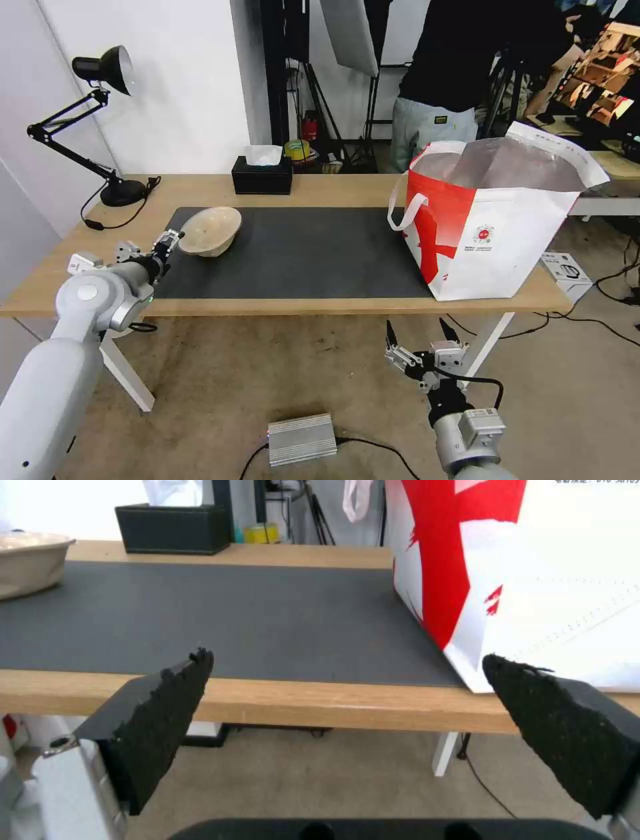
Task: Pick up the trash from the table and place it into the takeout bag.
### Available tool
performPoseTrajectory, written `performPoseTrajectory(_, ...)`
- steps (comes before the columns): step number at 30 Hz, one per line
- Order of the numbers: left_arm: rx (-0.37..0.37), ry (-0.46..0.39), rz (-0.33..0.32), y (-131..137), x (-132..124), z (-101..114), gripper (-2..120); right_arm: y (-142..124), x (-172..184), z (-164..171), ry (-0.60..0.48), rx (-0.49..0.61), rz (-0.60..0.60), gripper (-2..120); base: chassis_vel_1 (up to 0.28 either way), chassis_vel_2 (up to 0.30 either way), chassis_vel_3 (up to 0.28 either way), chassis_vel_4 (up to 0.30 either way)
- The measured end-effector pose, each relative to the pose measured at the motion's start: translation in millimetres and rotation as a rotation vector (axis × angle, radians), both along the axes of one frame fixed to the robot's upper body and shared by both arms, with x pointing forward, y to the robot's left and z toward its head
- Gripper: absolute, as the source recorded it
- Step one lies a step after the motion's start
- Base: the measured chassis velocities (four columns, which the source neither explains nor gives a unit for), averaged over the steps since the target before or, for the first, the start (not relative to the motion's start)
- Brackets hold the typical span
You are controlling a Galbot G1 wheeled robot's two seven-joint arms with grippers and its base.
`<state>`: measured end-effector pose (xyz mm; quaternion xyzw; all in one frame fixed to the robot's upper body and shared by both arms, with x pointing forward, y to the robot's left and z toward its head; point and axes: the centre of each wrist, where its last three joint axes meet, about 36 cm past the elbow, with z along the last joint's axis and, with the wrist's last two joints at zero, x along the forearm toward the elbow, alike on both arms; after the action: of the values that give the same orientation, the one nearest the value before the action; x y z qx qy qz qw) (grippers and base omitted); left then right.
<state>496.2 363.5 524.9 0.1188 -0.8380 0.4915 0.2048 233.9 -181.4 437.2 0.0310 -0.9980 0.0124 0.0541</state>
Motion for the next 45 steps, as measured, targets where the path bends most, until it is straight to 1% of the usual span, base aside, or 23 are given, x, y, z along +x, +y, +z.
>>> performPoseTrajectory(6,-0.005,0.007,-0.007,-6,13,-5,100,0,0,0,0.000,0.000,0.000,100,0.000,0.000,0.000,0.000)
performPoseTrajectory(10,-0.004,0.008,-0.015,-10,16,-6,100,0,0,0,0.000,0.000,0.000,100,0.000,0.000,0.000,0.000)
performPoseTrajectory(20,-0.009,0.000,-0.032,-24,17,-2,100,0,0,0,0.000,0.000,0.000,100,0.000,0.000,0.000,0.000)
performPoseTrajectory(30,-0.006,0.005,-0.025,-28,24,-8,100,0,0,0,0.000,0.000,0.000,100,0.000,0.000,0.000,0.000)
performPoseTrajectory(39,-0.011,-0.005,-0.029,-25,38,-13,100,0,0,0,0.000,0.000,0.000,100,0.000,0.000,0.000,0.000)
performPoseTrajectory(45,-0.023,-0.015,-0.040,-30,49,-14,100,0,0,0,0.000,0.000,0.000,100,0.000,0.000,0.000,0.000)
